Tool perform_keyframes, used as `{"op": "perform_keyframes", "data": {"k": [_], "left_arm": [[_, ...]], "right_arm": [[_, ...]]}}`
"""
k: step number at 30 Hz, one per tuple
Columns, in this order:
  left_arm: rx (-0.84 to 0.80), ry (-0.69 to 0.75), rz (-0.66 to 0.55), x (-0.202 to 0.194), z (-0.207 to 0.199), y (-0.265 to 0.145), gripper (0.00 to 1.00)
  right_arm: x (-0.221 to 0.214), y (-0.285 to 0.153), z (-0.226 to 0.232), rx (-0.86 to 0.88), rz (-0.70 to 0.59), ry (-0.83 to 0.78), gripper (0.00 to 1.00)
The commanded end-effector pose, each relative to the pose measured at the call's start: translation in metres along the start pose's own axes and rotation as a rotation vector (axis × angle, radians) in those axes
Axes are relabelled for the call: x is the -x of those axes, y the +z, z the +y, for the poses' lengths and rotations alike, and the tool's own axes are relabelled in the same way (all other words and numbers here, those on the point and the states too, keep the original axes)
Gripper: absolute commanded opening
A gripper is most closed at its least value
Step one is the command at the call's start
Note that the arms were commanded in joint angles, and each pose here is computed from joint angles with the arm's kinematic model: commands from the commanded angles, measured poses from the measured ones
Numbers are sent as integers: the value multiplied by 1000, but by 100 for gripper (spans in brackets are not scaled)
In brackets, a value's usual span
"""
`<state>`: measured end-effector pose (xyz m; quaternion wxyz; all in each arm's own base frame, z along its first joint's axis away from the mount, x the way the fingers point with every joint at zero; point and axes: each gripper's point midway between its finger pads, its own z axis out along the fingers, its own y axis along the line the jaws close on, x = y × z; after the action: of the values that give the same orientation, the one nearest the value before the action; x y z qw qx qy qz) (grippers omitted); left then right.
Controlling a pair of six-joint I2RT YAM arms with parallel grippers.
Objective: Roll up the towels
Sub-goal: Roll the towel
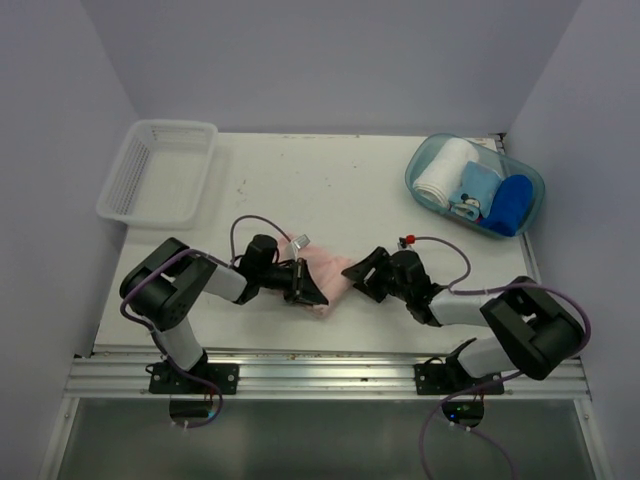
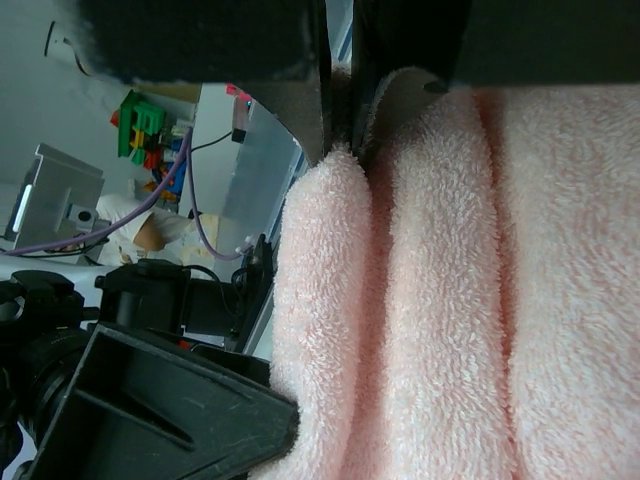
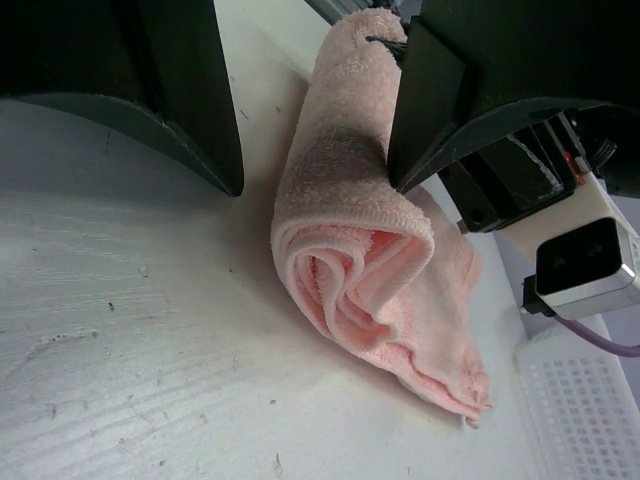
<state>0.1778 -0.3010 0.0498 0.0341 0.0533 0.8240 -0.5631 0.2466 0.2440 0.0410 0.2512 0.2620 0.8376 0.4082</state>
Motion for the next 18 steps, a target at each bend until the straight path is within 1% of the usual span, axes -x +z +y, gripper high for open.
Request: {"op": "perform_keyframes", "data": {"k": [1,4,11,15,18], "left_arm": [[-51,17,-18,4,-6,-4,0],[-61,8,-25,3,-7,-6,0],[-77,2,-31,4,-8,-8,0],[-82,-6,-31,4,-6,-8,0],[-95,-5,-30,5,-8,-8,0]], "right_arm": [[5,-1,25,99,-17,16,63],[8,-9,27,106,-32,7,64],[11,-35,8,68,-77,-12,66],[6,-37,-5,39,-70,-2,65],[3,-30,-5,22,-50,-17,64]]}}
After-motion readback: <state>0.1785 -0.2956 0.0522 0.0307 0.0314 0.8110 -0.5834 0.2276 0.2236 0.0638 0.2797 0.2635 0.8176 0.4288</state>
